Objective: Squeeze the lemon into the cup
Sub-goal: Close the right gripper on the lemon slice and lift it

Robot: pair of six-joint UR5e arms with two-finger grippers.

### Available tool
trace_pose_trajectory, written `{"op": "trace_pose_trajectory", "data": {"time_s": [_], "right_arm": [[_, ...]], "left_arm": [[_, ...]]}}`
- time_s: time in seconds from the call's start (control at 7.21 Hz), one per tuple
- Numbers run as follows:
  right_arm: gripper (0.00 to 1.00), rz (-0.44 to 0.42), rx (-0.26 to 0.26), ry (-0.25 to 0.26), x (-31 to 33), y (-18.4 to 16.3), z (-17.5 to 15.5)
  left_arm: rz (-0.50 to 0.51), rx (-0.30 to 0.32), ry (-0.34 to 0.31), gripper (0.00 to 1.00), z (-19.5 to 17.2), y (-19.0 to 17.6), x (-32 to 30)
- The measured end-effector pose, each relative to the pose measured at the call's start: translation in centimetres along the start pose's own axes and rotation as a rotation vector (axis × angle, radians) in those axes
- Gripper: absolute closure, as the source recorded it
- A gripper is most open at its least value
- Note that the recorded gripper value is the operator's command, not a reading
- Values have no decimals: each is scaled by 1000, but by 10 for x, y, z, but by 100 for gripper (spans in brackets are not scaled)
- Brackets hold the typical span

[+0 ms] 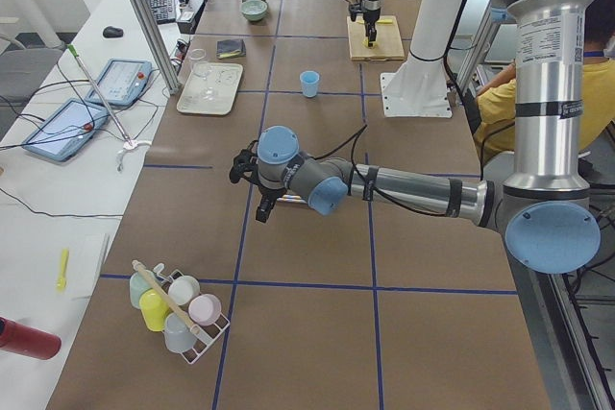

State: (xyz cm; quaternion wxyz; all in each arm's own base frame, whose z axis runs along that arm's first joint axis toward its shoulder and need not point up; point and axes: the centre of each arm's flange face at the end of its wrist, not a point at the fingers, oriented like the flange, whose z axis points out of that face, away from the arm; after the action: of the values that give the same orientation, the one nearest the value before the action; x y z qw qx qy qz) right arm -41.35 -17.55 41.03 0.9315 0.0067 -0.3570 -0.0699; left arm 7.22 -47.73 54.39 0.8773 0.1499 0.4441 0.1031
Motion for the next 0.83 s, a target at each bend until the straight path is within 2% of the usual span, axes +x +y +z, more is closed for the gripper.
{"op": "trace_pose_trajectory", "data": {"time_s": [0.83], "right_arm": [[53, 19, 32, -54, 1, -9, -41]], "left_arm": [[4, 4, 1, 0, -2, -1, 2]]}}
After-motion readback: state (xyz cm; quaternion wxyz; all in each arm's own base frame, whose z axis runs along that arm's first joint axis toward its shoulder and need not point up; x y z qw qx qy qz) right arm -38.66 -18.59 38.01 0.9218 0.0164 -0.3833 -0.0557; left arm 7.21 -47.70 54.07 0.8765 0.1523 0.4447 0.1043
